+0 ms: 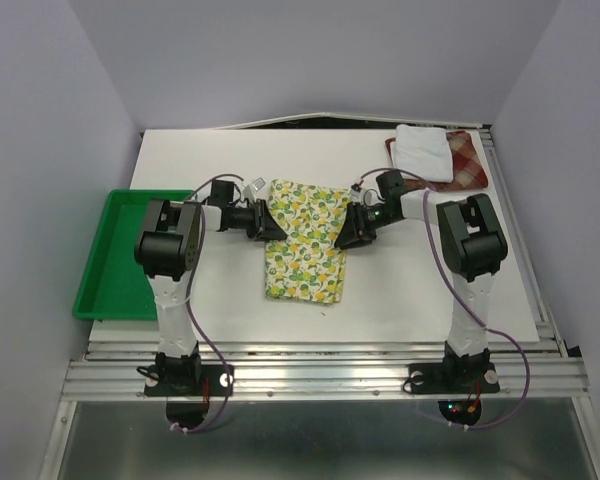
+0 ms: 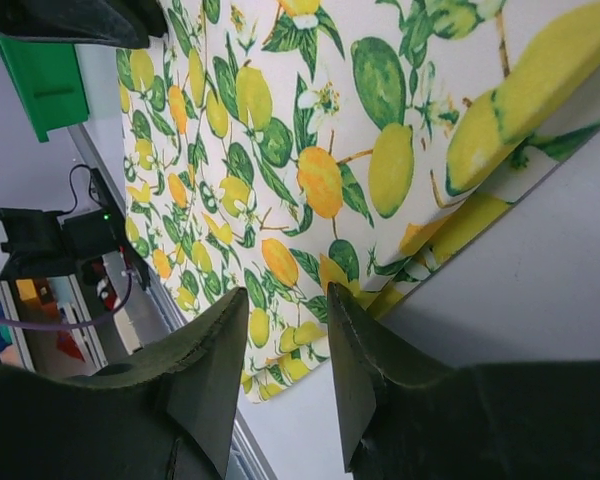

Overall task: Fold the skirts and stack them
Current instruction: Fold the skirt

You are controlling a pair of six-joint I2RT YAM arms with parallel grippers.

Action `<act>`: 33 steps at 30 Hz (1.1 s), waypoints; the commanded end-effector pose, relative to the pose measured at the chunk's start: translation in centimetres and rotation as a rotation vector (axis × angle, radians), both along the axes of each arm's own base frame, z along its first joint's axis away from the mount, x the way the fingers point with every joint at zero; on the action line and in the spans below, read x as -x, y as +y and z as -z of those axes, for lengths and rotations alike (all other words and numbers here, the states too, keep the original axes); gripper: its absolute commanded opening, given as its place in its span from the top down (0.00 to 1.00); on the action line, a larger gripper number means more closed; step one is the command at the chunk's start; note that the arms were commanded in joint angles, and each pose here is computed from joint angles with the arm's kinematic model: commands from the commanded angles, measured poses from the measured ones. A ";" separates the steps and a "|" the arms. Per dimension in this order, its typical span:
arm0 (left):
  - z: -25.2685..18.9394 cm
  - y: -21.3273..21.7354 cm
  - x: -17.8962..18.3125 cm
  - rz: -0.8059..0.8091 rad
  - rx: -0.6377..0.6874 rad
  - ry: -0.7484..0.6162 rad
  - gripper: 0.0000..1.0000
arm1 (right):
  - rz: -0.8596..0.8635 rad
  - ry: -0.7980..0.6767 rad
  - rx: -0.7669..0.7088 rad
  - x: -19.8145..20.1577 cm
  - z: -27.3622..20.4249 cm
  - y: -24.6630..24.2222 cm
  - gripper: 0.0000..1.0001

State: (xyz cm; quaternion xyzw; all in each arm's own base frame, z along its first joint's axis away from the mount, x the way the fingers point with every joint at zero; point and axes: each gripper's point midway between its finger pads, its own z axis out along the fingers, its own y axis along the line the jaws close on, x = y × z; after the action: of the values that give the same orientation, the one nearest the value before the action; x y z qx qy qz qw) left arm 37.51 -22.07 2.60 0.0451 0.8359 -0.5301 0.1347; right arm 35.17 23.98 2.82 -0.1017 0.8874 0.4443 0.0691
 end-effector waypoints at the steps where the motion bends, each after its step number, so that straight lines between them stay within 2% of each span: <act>1: -6.2 0.7 -1.5 0.039 -0.082 -0.301 0.66 | 0.007 -0.054 0.149 -0.5 1.1 -2.5 0.56; 2: -9.6 0.9 -1.8 0.047 -0.099 -0.432 0.61 | 0.003 -0.061 0.137 -0.5 0.5 -2.3 0.56; 5: -13.5 2.0 -2.4 0.035 -0.230 -0.628 0.49 | -0.007 -0.102 0.088 -0.8 -2.1 -1.7 0.55; 6: -15.1 3.1 -2.2 0.050 -0.338 -0.749 0.48 | -0.012 -0.125 0.061 -1.0 -3.5 -1.4 0.55; 7: -15.6 3.4 -2.0 0.071 -0.402 -0.810 0.48 | -0.016 -0.134 0.052 -1.1 -4.1 -1.3 0.55; 8: -15.9 3.6 -1.5 0.099 -0.464 -0.867 0.48 | -0.021 -0.148 0.042 -1.2 -4.7 -1.2 0.55; 9: -15.9 2.9 0.7 0.166 -0.511 -0.919 0.48 | -0.024 -0.163 0.032 -1.5 -5.6 -1.1 0.54; 10: -15.2 3.5 1.1 0.232 -0.623 -1.011 0.48 | -0.038 -0.185 0.024 -1.4 -6.4 -0.6 0.53; 12: -15.4 3.1 3.6 0.318 -0.701 -1.121 0.48 | -0.049 -0.209 0.018 -1.5 -7.2 -0.2 0.52; 13: -13.2 1.6 6.5 0.434 -0.705 -1.142 0.48 | -0.050 -0.228 0.017 -2.0 -7.6 -0.1 0.52; 14: -12.7 1.7 7.4 0.497 -0.770 -1.206 0.47 | -0.061 -0.227 0.017 -1.9 -7.4 0.3 0.52; 15: -11.6 0.6 9.9 0.575 -0.795 -1.251 0.47 | -0.064 -0.235 0.014 -2.3 -7.7 0.5 0.52; 18: -10.3 -0.9 13.2 0.689 -0.808 -1.332 0.46 | -0.074 -0.227 0.014 -2.5 -7.2 1.0 0.52; 19: -9.1 -1.7 15.0 0.755 -0.805 -1.344 0.46 | -0.088 -0.233 0.008 -2.5 -7.3 1.5 0.52; 23: -6.7 -3.3 18.0 0.851 -0.809 -1.353 0.46 | -0.114 -0.223 -0.003 -2.5 -6.4 2.8 0.52; 28: -4.2 -4.5 19.0 0.932 -0.833 -1.370 0.46 | -0.146 -0.212 0.007 -2.1 -4.4 4.3 0.53; 33: -2.2 -5.0 17.1 0.974 -0.948 -1.394 0.49 | -0.161 -0.199 0.057 -2.4 -1.3 4.3 0.53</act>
State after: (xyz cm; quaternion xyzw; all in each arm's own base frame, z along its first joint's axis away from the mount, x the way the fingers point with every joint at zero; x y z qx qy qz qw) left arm 18.14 -26.19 4.75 0.7355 0.6015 -0.0411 0.3090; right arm 35.79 28.05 4.57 -0.1981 0.8796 0.4231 0.0892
